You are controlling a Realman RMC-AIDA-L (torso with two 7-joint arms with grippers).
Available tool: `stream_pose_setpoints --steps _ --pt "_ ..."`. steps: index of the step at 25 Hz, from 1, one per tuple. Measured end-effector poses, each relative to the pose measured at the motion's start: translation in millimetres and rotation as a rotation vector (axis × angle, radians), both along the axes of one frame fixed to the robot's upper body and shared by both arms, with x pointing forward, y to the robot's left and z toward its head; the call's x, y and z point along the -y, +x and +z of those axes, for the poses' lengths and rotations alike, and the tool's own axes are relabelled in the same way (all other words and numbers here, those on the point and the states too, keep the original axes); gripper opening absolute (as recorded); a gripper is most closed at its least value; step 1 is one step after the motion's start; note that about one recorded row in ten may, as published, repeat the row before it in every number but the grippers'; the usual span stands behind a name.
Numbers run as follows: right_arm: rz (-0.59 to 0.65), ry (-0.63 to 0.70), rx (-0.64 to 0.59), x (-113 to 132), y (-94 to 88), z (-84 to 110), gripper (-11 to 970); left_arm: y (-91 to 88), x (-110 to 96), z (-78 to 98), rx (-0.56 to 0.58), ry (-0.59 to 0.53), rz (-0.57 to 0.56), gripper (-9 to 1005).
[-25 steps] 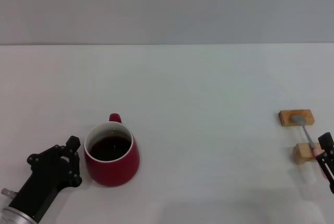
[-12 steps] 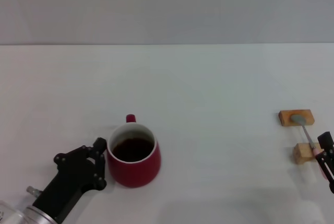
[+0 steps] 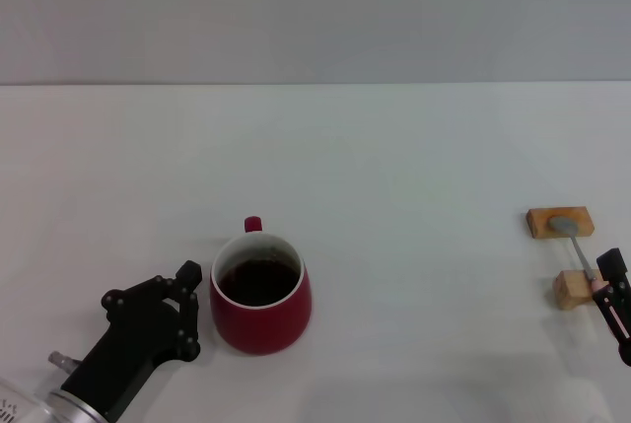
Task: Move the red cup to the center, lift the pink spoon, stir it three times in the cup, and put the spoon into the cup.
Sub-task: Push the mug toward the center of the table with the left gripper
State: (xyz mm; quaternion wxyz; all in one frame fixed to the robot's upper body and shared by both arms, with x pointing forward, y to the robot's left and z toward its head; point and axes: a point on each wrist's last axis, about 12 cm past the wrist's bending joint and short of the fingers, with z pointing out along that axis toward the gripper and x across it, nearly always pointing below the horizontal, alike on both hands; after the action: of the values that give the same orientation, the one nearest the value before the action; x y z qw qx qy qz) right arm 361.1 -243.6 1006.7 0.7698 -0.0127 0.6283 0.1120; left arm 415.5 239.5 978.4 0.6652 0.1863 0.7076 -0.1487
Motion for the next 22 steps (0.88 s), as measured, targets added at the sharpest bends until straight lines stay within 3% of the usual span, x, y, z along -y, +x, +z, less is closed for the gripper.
stream_pose_setpoints --steps 22 --pt "0.003 -0.002 -0.001 0.4 -0.3 -0.1 822 -0.2 16.6 1.2 -0.009 -0.016 -0.064 -1"
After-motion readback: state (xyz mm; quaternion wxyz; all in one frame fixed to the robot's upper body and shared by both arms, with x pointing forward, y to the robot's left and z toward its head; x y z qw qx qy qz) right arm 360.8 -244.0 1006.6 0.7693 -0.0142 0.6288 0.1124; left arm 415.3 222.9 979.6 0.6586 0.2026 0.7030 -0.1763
